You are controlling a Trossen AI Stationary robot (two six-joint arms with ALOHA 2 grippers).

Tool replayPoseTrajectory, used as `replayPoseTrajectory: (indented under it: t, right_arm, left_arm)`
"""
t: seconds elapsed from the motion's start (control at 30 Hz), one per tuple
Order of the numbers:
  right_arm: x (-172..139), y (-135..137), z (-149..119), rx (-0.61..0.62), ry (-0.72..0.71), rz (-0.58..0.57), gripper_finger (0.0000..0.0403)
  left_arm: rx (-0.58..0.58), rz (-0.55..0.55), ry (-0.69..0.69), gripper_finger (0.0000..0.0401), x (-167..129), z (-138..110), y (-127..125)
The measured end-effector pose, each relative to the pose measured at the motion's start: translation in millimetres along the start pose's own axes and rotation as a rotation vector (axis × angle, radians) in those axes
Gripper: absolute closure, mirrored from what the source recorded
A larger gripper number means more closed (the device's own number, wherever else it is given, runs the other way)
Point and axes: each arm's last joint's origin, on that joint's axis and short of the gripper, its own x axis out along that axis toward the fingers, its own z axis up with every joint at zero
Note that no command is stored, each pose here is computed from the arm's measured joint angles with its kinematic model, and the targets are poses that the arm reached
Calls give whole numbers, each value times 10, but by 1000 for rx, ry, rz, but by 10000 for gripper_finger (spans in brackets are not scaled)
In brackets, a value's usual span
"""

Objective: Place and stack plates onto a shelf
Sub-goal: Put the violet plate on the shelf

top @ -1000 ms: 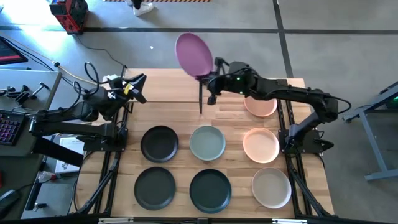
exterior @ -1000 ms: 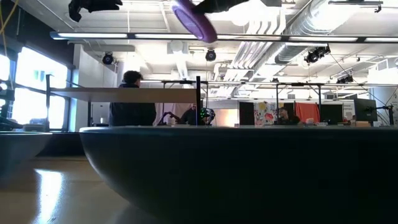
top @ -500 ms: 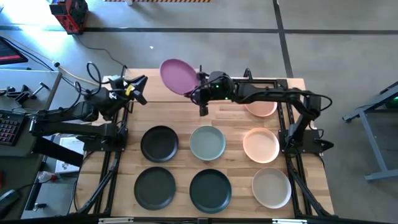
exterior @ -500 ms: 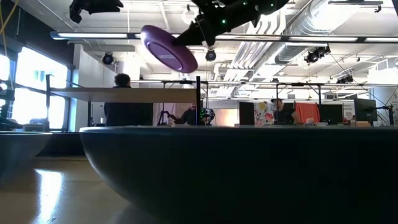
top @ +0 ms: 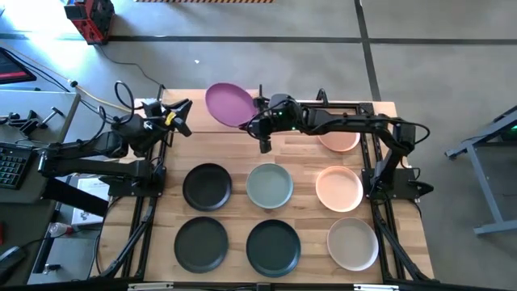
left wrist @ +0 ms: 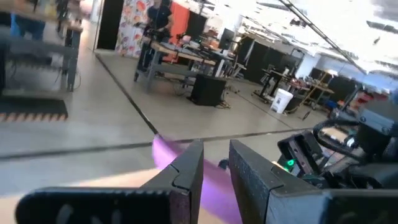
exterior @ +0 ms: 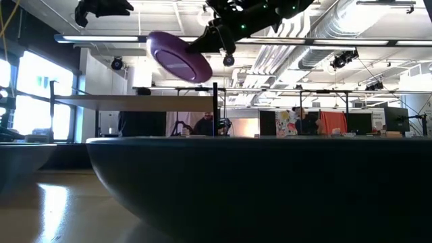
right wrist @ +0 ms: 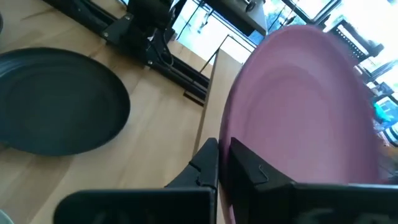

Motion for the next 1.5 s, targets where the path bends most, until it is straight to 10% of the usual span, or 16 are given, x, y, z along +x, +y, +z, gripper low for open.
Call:
replayPoseTrajectory:
  t: [0.33,0.7,1.5]
  right_arm:
    - [19,112,61,-35,49,-9,403]
    - [19,291,30,-120,220,27,403]
    - [17,350,60,-185,297,-22,403]
  left_arm:
    - [-203,163,163,337,160,-254,121]
    - [-373,63,353,337,466,-182,181]
    - [-269,167,692,337,1043,-18,270]
